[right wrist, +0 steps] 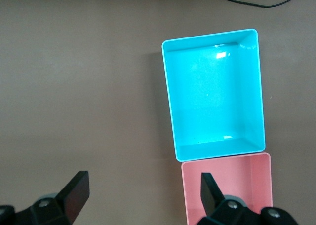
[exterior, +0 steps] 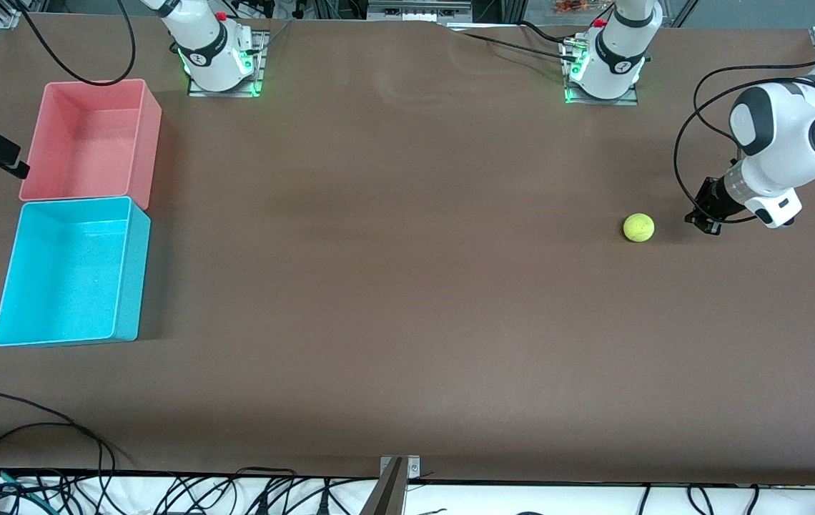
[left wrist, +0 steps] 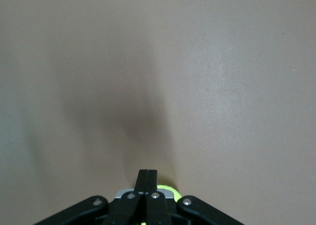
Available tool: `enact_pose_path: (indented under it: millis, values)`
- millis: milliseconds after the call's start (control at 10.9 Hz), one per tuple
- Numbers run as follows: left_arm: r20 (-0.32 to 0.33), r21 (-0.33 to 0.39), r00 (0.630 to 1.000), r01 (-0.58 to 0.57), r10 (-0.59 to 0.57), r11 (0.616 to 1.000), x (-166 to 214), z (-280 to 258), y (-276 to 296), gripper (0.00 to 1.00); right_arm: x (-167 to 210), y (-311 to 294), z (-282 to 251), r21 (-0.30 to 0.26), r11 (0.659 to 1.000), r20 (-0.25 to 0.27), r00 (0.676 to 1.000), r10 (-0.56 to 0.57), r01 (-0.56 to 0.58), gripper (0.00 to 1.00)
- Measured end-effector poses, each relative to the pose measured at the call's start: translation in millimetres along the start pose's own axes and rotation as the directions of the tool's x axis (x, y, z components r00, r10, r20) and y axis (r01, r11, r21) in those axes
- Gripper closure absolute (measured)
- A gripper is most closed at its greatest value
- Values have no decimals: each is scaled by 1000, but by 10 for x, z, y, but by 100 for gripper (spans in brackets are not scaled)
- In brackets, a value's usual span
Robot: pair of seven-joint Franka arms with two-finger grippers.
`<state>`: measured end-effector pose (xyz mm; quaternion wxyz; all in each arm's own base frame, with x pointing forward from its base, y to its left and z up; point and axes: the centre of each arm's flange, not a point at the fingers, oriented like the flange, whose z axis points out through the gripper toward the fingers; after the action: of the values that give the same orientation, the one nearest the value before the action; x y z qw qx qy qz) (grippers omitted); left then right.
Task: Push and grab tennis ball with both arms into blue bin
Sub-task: 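Lower the left gripper beside the tennis ball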
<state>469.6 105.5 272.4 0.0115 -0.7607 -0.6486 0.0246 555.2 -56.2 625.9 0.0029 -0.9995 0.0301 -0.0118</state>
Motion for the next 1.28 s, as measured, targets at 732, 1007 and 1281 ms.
enact_pose_path:
  millis: [732,1007,1281]
  values:
    - [-47,-77,997,50,-53,996,557,535,-253,99,10,6,0,0,1000,-5,1000,2,-2,0]
    - [-84,-81,996,31,-38,996,843,759,-406,99,14,12,7,0,1000,-4,1000,3,-3,0]
    - [-100,-68,995,13,-20,998,1097,793,-585,99,26,11,32,-1,1000,0,1000,3,-3,0]
